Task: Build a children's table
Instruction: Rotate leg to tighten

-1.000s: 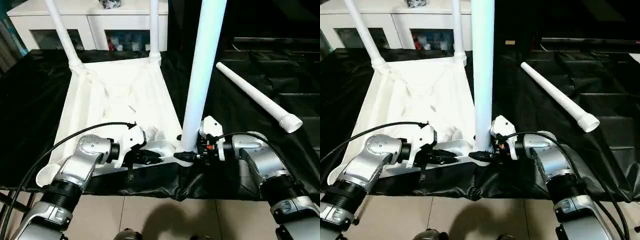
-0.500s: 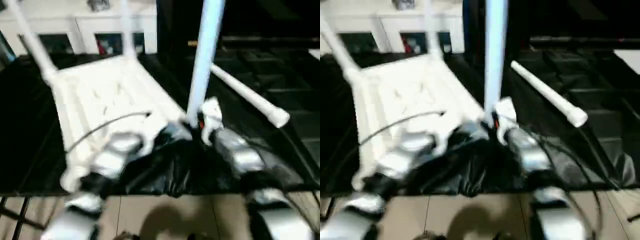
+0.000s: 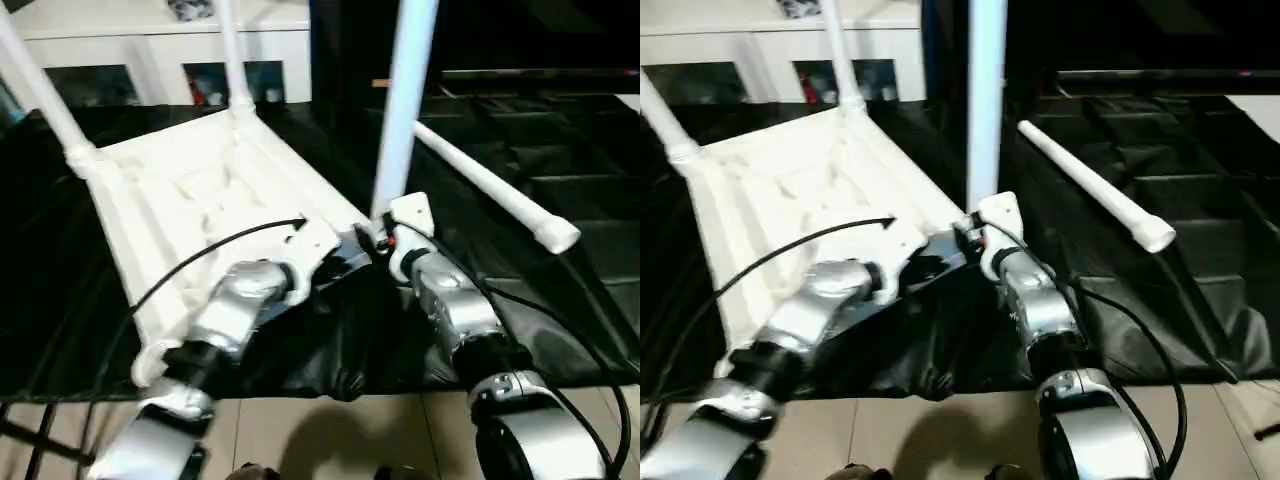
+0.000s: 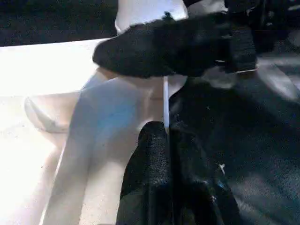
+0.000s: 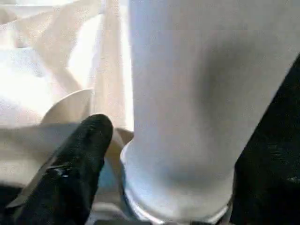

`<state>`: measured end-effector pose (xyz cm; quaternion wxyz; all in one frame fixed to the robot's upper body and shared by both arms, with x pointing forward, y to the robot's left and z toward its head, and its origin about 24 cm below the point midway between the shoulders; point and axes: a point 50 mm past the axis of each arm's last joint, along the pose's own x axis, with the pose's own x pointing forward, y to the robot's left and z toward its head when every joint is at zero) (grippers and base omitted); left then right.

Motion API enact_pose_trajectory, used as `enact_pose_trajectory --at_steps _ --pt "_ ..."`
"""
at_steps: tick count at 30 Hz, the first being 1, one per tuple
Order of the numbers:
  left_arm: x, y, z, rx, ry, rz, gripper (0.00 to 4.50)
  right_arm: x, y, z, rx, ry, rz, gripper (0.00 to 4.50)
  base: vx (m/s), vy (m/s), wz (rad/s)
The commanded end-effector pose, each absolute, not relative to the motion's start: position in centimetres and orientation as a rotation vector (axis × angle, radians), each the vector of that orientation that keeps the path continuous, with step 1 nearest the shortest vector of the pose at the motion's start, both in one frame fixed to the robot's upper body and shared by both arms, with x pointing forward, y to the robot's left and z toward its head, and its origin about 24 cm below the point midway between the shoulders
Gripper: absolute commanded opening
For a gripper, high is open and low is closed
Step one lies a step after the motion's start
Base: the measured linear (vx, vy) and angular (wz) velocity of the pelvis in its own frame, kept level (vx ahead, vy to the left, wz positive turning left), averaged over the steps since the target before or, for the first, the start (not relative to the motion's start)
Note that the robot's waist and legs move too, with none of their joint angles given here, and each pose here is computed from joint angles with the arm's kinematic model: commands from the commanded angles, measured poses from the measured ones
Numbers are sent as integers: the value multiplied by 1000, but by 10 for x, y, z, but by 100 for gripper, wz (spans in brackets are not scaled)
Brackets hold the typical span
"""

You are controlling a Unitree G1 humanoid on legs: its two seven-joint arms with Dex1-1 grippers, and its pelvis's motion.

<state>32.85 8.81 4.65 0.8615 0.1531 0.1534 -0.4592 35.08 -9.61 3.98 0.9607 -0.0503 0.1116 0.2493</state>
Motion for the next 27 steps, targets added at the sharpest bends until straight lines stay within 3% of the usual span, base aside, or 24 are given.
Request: enact_pose_trajectory --at_steps 1,3,5,19,27 --pt "325 80 59 314 234 -1056 0 348 -83 46 -120 193 627 411 0 0 0" --pt "323 86 60 324 229 -1090 0 346 -90 46 -136 197 671 422 0 0 0" --pt "320 95 63 334 212 -1136 0 341 -103 44 -228 201 776 422 0 0 0" --pt "308 128 71 344 238 -1305 0 321 -133 55 -198 269 1163 422 0 0 0" --pt "305 131 72 335 244 -1337 0 317 -132 58 -190 277 1267 340 0 0 0"
